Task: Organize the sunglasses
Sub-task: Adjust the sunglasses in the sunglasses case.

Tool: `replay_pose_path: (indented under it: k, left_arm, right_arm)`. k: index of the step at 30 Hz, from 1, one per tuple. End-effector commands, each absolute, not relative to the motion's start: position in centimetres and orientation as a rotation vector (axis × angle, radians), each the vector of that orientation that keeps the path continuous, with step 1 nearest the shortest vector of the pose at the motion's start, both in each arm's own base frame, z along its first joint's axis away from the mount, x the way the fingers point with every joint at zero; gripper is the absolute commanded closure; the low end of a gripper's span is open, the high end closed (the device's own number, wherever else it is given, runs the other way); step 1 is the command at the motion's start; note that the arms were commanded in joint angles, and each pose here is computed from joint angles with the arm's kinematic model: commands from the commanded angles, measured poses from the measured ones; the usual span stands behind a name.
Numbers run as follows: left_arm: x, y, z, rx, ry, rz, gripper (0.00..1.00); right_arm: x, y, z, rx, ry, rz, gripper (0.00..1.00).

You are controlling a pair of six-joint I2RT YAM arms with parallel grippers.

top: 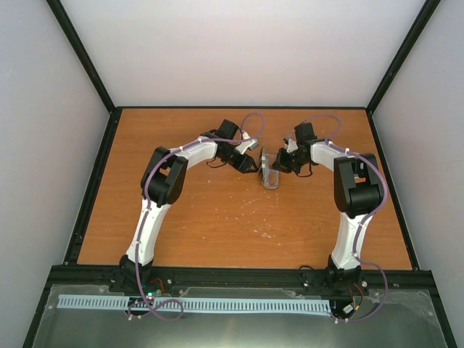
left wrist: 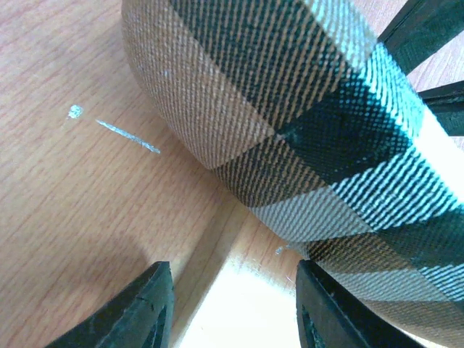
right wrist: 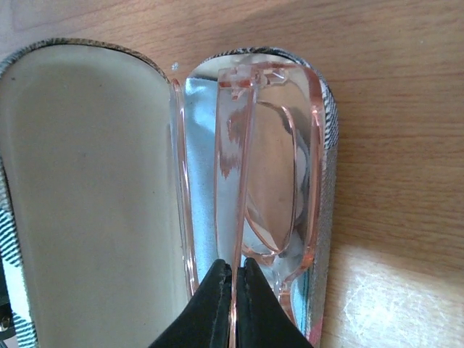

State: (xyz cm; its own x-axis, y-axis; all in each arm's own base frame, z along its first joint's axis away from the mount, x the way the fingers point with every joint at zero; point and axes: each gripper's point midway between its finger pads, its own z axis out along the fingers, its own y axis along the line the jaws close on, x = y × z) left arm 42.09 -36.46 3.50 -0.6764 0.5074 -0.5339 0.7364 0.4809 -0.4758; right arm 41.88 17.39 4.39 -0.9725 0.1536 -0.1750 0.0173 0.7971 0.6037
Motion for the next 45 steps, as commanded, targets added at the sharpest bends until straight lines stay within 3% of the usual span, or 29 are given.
replay_pose_path:
  k: [1,11,16,35,41,45]
  left_arm:
    - [42.4,-37.4,6.1,1.075,2.337,-1.004,0.52]
    - [42.5,-37.6,6.1,1.074,2.338,-1.005,0.52]
    - [42.5,-37.5,6.1,1.076,2.337,-1.004,0.52]
    - [42.3,-37.5,6.2,1.076,2.335,-1.000,0.53]
    - [42.2,-37.4,6.0,1.078,2.340,-0.988,0.54]
    - [42.1,-37.3,5.8,1.078,2.344,-0.986,0.55]
  right_arm:
    - [40.8,18.6,2.4,0.118,2.828,0.948,0.97]
    - [39.5,20.1,1.5,0.106,2.879,1.057,0.97]
    - [39.9,19.5,2.9,0.102,2.847,1.007,0.89]
    - [41.8,15.4,6.4,0.162,2.770,0.799,0.88]
    - [41.3,16.4,6.4,0.190,2.735,0.985,0.85]
    - [40.7,17.9,6.8,0.184,2.695,1.195,0.76]
